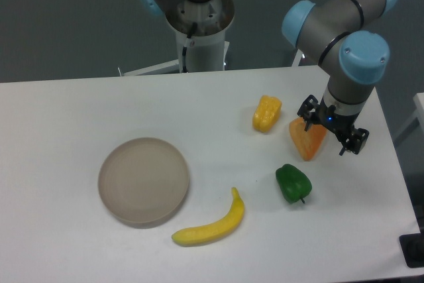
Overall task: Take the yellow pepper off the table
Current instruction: 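Move the open gripper from the orange pepper over the small yellow pepper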
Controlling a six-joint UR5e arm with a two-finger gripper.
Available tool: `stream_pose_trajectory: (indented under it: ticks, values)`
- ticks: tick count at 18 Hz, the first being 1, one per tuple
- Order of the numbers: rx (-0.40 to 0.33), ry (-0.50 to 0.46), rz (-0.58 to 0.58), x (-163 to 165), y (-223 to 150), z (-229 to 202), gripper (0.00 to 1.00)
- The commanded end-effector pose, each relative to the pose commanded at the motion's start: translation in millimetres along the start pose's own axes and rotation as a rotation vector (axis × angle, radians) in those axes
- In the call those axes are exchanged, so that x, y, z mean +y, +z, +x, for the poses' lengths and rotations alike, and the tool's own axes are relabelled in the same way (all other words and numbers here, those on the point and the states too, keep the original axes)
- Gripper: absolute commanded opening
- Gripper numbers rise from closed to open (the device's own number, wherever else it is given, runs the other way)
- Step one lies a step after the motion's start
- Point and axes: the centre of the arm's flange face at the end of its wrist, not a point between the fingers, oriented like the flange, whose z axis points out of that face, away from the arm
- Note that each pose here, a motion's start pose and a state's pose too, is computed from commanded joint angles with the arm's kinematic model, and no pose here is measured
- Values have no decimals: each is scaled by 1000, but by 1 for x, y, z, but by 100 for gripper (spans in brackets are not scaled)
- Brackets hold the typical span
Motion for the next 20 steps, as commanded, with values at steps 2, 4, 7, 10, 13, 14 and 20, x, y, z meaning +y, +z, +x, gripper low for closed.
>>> stream_pose_trajectory:
  ticks: [2,4,7,10,13,14,20]
  values:
    - [0,0,0,0,0,0,100]
    - [0,2,1,0,-1,0,100]
    - [14,3,2,-1,5,6,100]
    - [53,4,-5,-4,18,14,100]
    - [64,-2,-7,-2,12,25,100]
    - [66,-5,-8,-1,8,32,100]
    - [135,-21,-15,24,23,114,100]
